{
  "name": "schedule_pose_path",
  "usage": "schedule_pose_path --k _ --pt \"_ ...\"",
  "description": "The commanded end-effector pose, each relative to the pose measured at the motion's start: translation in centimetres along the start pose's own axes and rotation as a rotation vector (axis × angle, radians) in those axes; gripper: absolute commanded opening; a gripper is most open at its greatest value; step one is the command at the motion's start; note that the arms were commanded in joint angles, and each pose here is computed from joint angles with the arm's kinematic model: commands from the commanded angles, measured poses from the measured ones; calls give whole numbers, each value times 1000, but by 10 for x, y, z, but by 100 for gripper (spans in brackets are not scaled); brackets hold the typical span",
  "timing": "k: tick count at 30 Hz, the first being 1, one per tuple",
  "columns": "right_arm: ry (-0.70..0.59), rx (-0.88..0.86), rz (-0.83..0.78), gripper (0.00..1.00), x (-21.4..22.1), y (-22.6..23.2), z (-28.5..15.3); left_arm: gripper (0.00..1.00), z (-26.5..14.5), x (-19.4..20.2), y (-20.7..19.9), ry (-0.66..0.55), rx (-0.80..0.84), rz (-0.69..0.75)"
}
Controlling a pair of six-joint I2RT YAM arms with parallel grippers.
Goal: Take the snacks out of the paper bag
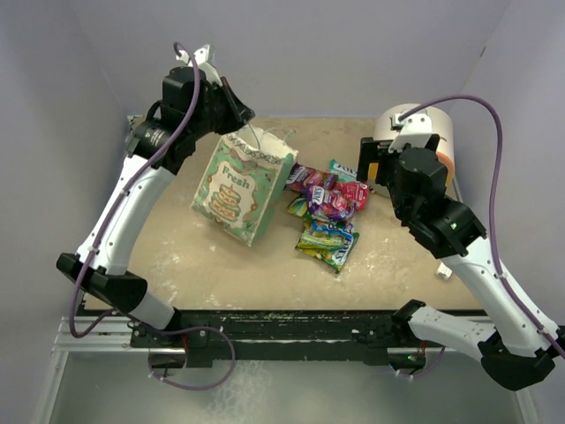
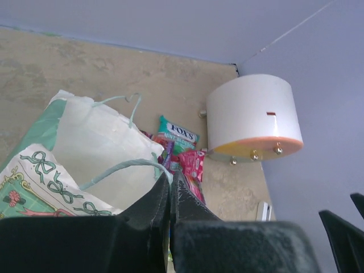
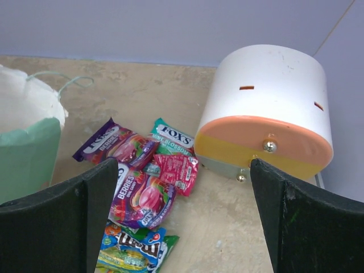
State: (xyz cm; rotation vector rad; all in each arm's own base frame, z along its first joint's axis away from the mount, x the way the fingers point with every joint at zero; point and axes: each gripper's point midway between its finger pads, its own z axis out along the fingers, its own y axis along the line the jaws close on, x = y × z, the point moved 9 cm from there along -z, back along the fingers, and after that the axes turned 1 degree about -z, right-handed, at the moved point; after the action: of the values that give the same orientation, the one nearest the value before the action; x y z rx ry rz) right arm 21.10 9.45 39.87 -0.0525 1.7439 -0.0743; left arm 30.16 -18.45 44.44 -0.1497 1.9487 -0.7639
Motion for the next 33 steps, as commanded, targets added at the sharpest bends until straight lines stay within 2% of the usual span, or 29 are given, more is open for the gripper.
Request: schedule_pose_path --k 1,9,15,20,27,30,33 --pt "5 38 -7 100 -6 -2 1 0 4 -33 3 -90 114 -61" --pt "40 -31 56 100 -2 13 8 0 -21 -1 37 -42 36 -113" --pt "88 -96 66 100 -3 24 12 0 -58 37 78 10 -200 -145" --pt "151 -183 100 100 1 35 10 8 -87 49 99 -23 -368 -127" --pt "159 -352 135 100 0 42 -5 14 -91 51 107 -10 -425 -98" --pt "168 -343 144 100 1 41 -7 19 -93 50 109 -28 -443 -89" --pt "163 -327 144 100 1 37 -9 32 -96 49 110 -41 -460 -70"
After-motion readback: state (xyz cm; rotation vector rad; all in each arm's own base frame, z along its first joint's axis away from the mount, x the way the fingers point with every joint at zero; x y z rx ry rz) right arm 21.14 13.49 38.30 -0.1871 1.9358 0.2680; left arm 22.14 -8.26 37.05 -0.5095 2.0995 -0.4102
